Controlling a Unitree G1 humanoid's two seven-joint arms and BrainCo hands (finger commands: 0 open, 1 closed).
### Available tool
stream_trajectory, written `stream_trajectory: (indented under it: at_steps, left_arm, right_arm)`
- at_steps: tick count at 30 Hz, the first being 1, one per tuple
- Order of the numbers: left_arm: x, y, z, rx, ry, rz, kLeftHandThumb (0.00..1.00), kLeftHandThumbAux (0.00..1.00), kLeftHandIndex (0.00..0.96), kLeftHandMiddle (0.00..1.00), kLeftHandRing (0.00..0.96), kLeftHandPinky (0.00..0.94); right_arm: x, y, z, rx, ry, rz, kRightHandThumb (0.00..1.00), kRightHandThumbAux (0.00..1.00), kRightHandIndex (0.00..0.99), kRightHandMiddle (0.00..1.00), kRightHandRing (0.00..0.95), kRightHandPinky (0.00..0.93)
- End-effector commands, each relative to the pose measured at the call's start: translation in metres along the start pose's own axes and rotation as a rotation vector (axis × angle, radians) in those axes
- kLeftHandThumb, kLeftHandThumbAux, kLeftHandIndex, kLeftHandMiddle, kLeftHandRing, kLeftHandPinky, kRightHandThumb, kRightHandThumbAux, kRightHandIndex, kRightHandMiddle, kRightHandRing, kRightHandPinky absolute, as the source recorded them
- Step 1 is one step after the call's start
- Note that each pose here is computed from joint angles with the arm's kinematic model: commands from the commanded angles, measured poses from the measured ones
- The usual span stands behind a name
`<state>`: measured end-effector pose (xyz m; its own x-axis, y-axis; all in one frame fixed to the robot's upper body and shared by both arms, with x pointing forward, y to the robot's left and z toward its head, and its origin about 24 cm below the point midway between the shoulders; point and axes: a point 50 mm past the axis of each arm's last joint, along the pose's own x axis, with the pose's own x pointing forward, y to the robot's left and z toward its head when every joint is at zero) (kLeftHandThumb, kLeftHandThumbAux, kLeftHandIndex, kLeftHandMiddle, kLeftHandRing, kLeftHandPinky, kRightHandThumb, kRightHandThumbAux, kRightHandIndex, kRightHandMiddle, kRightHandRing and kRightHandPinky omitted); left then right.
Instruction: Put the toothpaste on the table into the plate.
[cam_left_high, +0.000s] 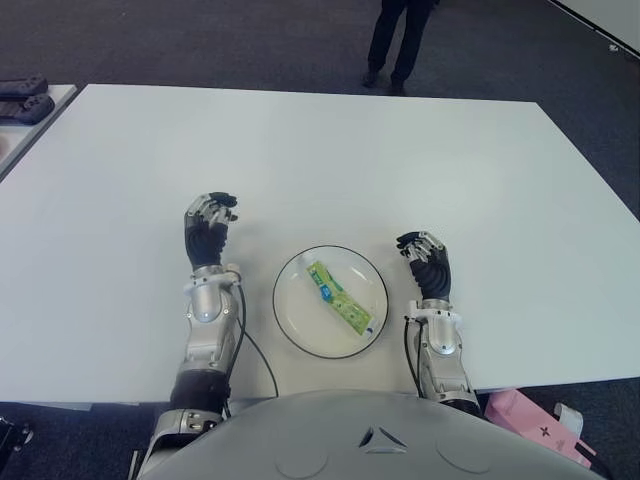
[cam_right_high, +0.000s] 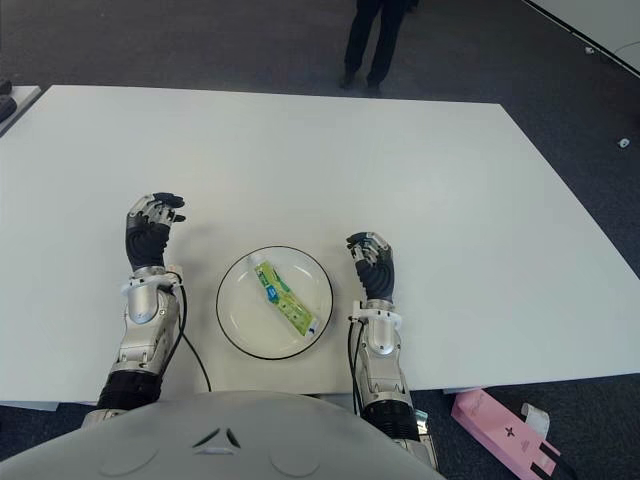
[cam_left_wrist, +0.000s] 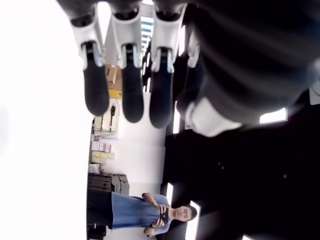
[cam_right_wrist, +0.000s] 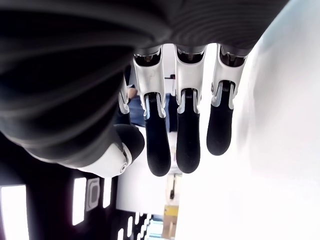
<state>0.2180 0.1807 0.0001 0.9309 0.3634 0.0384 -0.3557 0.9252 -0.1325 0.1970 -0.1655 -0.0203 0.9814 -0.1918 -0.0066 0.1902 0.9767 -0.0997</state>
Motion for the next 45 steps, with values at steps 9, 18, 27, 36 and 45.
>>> stream_trajectory:
  at_steps: [9, 18, 27, 36, 45]
  left_arm:
    - [-0.01, 0.006, -0.015, 0.013, 0.084, 0.032, 0.702, 0.724, 0.43, 0.54, 0.509, 0.477]
    - [-0.016, 0.007, -0.024, 0.054, 0.091, -0.007, 0.702, 0.722, 0.431, 0.543, 0.525, 0.524]
    - [-0.019, 0.01, -0.032, 0.086, 0.099, -0.03, 0.702, 0.72, 0.431, 0.533, 0.528, 0.529]
    - [-0.024, 0.01, -0.037, 0.149, 0.108, -0.087, 0.704, 0.719, 0.431, 0.53, 0.53, 0.526]
    - [-0.027, 0.012, -0.04, 0.218, 0.143, -0.153, 0.705, 0.719, 0.431, 0.525, 0.524, 0.533]
  right_arm:
    - [-0.005, -0.002, -0.01, -0.013, 0.067, 0.004, 0.713, 0.728, 0.429, 0.464, 0.444, 0.43]
    - [-0.005, -0.002, -0.01, -0.01, 0.068, 0.008, 0.713, 0.729, 0.429, 0.462, 0.439, 0.425]
    - [-0.005, -0.001, -0.01, -0.003, 0.062, 0.002, 0.713, 0.729, 0.431, 0.469, 0.44, 0.422]
    - [-0.006, 0.001, -0.008, 0.0, 0.063, -0.004, 0.712, 0.728, 0.43, 0.467, 0.436, 0.422]
    - [-0.008, 0.003, -0.006, 0.004, 0.059, -0.013, 0.711, 0.727, 0.429, 0.469, 0.443, 0.43]
